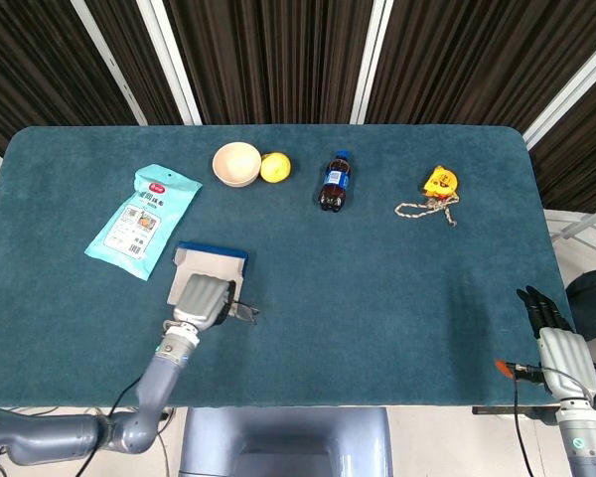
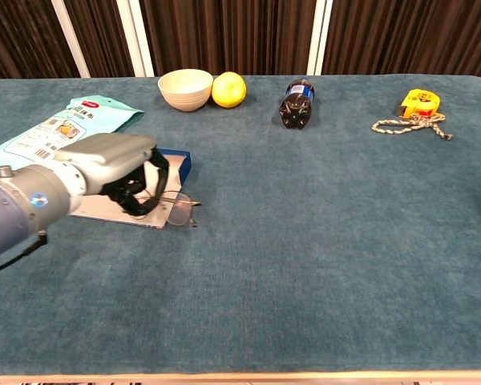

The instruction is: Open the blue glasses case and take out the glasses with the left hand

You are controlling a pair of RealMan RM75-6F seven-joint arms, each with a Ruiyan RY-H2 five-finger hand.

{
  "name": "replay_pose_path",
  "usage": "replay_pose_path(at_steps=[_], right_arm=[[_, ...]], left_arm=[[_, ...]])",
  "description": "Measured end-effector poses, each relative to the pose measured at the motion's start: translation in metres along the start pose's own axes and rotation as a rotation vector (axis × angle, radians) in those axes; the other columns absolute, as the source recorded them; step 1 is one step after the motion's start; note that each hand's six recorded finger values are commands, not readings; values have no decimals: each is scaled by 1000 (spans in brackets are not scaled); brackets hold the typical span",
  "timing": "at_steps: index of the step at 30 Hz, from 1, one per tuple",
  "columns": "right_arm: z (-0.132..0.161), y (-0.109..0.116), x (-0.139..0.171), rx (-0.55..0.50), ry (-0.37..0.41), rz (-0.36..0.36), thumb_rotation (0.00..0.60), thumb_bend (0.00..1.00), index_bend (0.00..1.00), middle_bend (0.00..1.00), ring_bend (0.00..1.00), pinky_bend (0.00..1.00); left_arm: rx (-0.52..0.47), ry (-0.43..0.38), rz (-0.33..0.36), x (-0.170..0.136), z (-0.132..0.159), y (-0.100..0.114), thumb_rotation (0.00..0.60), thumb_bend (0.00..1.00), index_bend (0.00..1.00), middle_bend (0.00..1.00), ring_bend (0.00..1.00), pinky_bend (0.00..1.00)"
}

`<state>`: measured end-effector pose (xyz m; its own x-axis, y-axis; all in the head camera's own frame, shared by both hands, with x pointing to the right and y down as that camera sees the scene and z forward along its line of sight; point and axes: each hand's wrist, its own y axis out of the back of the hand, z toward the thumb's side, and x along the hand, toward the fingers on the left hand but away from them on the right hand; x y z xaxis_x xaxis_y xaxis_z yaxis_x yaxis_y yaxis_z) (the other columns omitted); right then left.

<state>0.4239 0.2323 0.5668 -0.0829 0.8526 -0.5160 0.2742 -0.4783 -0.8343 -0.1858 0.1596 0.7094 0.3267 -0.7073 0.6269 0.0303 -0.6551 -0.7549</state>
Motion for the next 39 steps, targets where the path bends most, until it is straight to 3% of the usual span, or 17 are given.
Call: replay_pose_path(at_steps=[10,15,20,30,34,39], right_arm=[[0,0,-1,0,1,1,600,147,0,0,0,208],[0,0,-1,0,0,1,600,149,0,0,0,208],[0,0,-1,-1,1,1,600,149,0,0,0,208],[0,0,0,0,2,-1,600,148,0,0,0,208],[0,1,0,2,2,-4,600,149,0,0,0,208],[-2,1,-1,11,0,-5,600,148,0,0,0,208]], left_arm=[[-9,-57,10,18,55,-6,600,507,612,1000,970,1000],[-17,-61,24,28,74,-7,600,372,492,1000,963,1000],[-14,-59,30,31,79,-8,600,278,418,1000,954,1000],[-10,-67,75,20,63,10,600,277,346,977,881,975],[-10,-56,108,9,42,25,600,277,312,760,681,765],[-21,-21,156,-21,-1,46,600,275,196,364,339,451]])
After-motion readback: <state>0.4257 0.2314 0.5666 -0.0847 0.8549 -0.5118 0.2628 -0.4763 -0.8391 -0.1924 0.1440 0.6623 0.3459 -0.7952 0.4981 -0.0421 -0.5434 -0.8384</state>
